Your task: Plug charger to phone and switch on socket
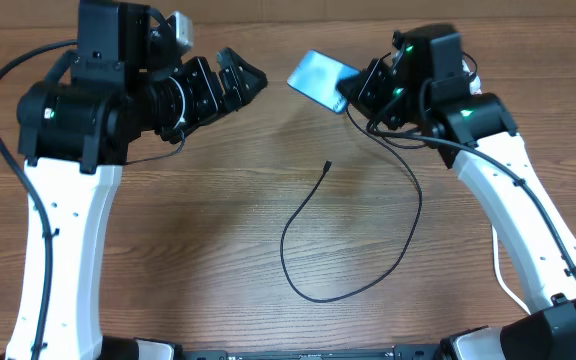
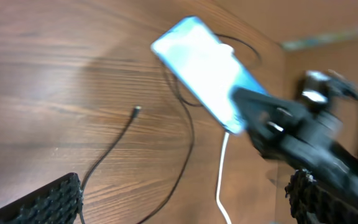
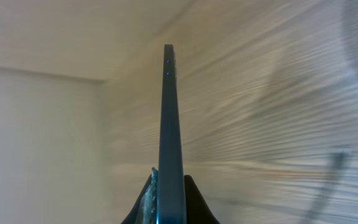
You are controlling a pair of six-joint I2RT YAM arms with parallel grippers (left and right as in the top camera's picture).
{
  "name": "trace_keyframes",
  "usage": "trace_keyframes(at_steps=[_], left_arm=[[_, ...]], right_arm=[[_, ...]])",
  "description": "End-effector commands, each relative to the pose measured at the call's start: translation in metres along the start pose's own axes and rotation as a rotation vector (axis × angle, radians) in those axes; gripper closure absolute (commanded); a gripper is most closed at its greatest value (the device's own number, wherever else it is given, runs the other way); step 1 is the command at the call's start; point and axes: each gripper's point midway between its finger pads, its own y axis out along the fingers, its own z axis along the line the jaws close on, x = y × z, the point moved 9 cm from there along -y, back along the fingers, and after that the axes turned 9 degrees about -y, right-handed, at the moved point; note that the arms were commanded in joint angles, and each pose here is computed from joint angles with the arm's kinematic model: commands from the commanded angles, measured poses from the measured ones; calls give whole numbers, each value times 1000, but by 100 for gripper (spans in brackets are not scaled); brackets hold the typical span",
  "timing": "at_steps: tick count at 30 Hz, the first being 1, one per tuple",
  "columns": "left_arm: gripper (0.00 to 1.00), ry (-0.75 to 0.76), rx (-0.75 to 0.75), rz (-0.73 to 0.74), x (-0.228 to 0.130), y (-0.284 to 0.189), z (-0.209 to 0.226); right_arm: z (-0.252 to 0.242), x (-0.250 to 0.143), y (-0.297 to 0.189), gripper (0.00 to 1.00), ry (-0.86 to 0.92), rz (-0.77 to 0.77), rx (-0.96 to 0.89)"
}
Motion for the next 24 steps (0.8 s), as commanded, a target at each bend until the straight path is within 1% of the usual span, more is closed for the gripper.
trace_keyframes(at_steps=[1, 3, 5, 6, 7, 8, 10, 11, 16, 17, 20, 24], left_arm=[[0, -218, 125, -41, 14, 25, 16], [0, -349, 120, -33, 17, 32, 16], [0, -515, 102, -11, 20, 41, 14], [1, -573, 91, 2, 21, 45, 13], [4, -638, 72, 30, 22, 50, 11], [6, -672, 53, 56, 23, 54, 9], [7, -718, 20, 105, 25, 61, 5], [8, -752, -2, 140, 27, 68, 3], [10, -838, -24, 220, 28, 82, -2], [11, -838, -32, 231, 28, 85, -3], [12, -813, -71, 261, 29, 91, -11], [12, -776, -127, 249, 34, 92, -18]], right_arm=[[36, 10, -34, 96, 80, 75, 287], [37, 13, -36, 96, 159, 87, 306], [37, 13, -37, 96, 249, 102, 306], [37, 13, -37, 96, 295, 112, 306], [37, 13, -37, 96, 335, 119, 305], [37, 13, -37, 96, 378, 131, 306], [39, 12, -37, 96, 452, 156, 311], [40, 10, -38, 96, 523, 187, 316], [46, 3, -38, 96, 705, 296, 325], [47, 2, -37, 96, 736, 306, 321], [48, 0, -36, 96, 813, 326, 309], [53, -4, -34, 96, 882, 356, 296]])
